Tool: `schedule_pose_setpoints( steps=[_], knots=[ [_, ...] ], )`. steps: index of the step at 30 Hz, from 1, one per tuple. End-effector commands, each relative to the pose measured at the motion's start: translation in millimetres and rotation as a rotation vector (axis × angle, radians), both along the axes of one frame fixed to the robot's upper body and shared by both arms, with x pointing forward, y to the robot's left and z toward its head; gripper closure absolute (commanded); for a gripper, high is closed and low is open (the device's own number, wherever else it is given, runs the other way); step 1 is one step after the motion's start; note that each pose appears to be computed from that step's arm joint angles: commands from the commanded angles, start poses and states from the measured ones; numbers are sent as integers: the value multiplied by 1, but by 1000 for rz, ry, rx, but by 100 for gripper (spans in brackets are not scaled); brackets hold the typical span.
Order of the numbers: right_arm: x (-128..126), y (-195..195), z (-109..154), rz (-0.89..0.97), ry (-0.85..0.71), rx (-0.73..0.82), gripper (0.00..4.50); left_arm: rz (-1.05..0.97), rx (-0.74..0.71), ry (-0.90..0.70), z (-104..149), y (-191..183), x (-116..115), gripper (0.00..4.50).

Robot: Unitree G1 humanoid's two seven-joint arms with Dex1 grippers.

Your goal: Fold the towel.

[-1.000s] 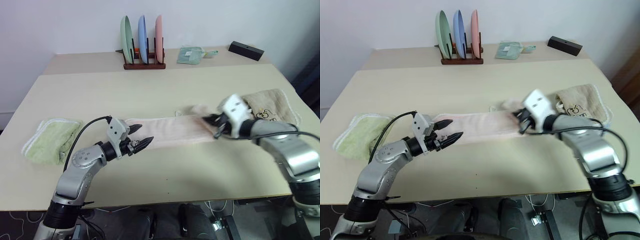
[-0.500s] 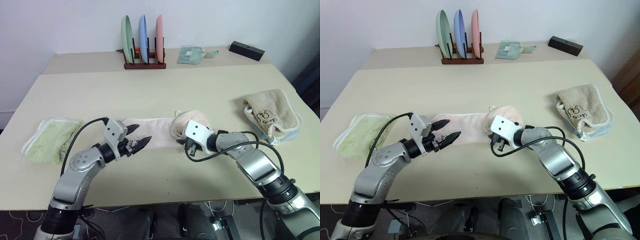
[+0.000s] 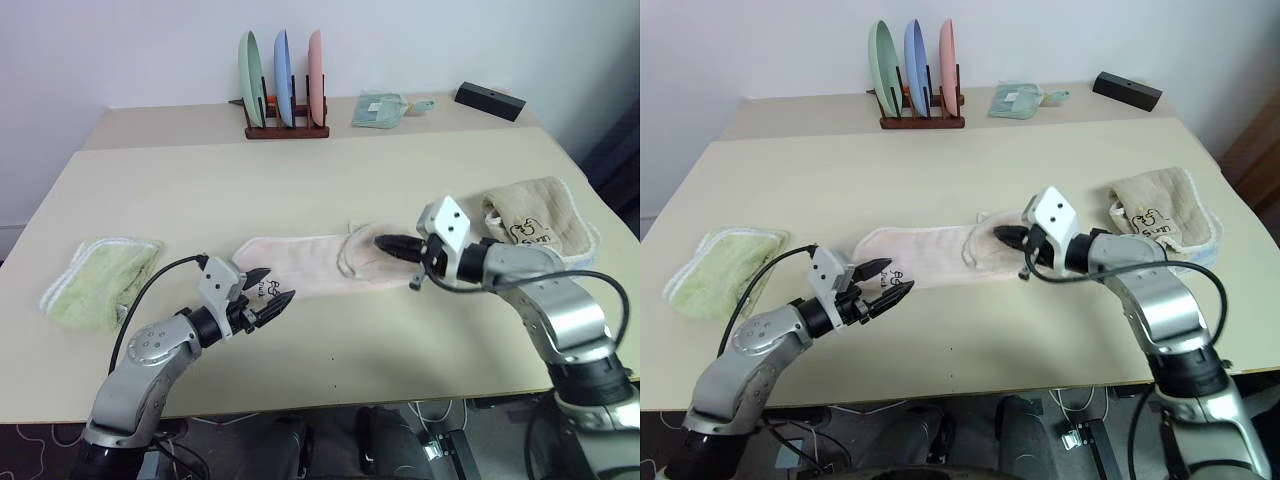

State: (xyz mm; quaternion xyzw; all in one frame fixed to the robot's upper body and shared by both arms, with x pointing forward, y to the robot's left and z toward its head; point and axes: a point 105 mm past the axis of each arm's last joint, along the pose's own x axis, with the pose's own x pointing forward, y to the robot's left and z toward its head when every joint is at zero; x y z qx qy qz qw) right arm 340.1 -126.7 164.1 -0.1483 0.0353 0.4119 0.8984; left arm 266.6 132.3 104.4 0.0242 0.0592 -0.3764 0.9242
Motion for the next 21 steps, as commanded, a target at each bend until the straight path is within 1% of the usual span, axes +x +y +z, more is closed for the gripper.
schedule_pose_setpoints(
  steps=[1,4,9,11,13,16,19,21],
  knots=[
    [13,5,-5,-32,-24,30,448,2,-13,-19,7,-1,-6,110],
    [22,10,-33,-45,4,-4,448,16,-10,1,3,1,-10,110],
    [24,12,-69,-55,64,-29,448,48,-14,16,0,6,-14,110],
    [23,12,-80,-59,85,-31,448,61,-16,23,0,7,-16,110],
    [22,13,-84,-54,91,-29,448,66,-15,29,-2,7,-18,110],
    [18,15,-85,-31,67,-55,448,90,-21,54,-4,9,-21,110],
    [19,14,-60,-16,0,-13,448,124,-44,80,-6,12,-25,110],
    [21,10,-40,-30,-47,22,398,168,-91,115,-7,17,-26,110]
  ],
)
